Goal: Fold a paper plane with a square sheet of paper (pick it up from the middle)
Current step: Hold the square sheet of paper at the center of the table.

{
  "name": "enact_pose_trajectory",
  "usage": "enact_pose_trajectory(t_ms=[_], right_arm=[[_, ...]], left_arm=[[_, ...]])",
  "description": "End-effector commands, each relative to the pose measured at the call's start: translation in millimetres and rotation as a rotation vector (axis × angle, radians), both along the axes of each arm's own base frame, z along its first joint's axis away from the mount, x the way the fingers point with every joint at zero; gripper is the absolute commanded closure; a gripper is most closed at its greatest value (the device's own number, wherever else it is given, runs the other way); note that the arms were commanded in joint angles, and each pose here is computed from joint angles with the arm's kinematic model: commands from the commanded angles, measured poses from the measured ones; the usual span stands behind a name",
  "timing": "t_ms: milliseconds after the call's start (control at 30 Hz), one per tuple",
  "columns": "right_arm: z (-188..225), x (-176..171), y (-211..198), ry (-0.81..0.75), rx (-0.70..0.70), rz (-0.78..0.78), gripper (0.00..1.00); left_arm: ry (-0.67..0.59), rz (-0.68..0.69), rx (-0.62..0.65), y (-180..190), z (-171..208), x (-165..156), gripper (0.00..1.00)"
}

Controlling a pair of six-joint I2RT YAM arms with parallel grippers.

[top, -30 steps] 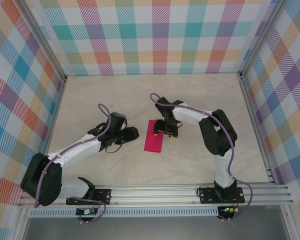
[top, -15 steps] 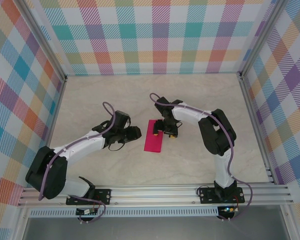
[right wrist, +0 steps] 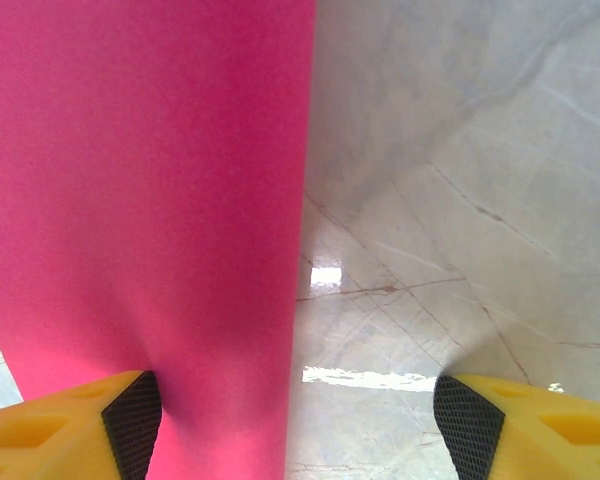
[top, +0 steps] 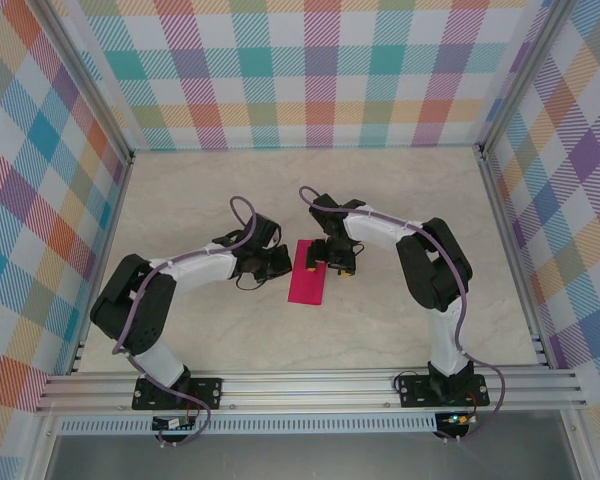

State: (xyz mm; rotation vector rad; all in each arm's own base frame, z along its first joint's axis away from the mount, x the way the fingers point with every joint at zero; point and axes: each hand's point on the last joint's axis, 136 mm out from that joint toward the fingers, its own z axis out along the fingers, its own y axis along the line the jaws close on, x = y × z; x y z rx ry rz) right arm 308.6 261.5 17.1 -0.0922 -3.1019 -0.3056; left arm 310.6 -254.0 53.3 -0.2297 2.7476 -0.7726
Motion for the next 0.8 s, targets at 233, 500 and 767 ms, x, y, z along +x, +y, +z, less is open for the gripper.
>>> enact_pose_trajectory(t_ms=[233, 500, 767], right_arm=[[-50, -23, -27, 0.093, -0.126, 0.012, 0.22], [-54, -26, -27, 0.095, -0.116, -0.007, 0.23], [-52, -26, -26, 0.096, -0.108, -0.004, 0.23]], left_arm=[[0.003, -0.039, -0.085, -30, 2, 12, 1.00], [0.045, -0.043, -0.071, -34, -19, 14, 1.00], [0.096, -0.030, 0.033, -17, -46, 4, 1.00]])
